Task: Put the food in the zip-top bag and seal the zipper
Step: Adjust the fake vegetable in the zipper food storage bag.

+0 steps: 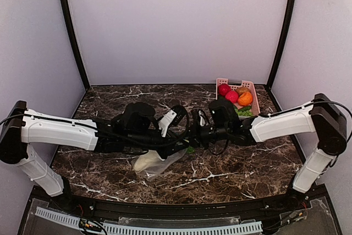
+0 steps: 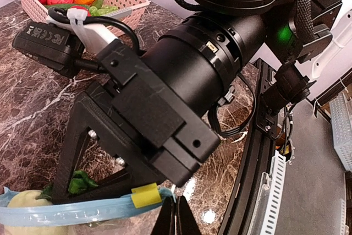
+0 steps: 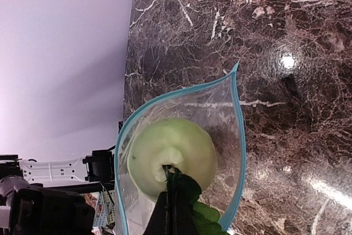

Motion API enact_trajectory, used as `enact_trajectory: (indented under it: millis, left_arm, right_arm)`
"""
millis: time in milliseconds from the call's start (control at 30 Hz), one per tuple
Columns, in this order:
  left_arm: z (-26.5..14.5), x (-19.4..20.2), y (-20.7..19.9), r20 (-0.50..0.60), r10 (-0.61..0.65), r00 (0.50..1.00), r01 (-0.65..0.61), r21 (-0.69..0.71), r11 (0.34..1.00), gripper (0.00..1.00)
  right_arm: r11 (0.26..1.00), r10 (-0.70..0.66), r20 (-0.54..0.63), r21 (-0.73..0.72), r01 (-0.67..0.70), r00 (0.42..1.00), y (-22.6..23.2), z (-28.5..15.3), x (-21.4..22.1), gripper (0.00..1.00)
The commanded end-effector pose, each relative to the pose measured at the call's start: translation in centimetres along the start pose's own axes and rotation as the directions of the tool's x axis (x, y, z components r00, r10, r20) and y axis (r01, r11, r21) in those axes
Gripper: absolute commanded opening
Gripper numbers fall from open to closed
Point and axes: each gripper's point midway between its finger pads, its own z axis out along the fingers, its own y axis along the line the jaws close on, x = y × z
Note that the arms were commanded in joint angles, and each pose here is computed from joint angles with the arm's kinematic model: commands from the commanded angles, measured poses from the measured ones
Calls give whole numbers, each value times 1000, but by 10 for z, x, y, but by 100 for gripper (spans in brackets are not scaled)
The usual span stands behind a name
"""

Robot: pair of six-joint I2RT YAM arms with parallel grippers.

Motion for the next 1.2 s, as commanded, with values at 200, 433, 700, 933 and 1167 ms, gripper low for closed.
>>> enact_trajectory:
  millis: [200, 433, 700, 933, 1167]
  left_arm:
    - [-22, -35, -28, 106, 15, 994, -26, 111, 993, 1]
    - [-5, -59, -51, 115, 41, 993, -65, 215, 974, 1]
    - [18, -57, -47, 152, -17, 988, -18, 230, 973, 1]
    - [29, -15, -39, 92, -97, 991, 73, 233, 970, 1]
    - [24, 3, -29, 78, -111, 991, 95, 190, 977, 1]
  right_arm:
    - [986, -163, 209, 13, 164, 964, 39, -71, -18, 0]
    - [952, -278, 313, 215, 217, 908, 39, -132, -28, 0]
    - [908, -261, 304, 400, 126, 916, -15, -165, -12, 0]
    - [878, -251, 237, 463, 118, 938, -36, -157, -3, 0]
    - [867, -267, 188, 476, 150, 945, -31, -139, -8, 0]
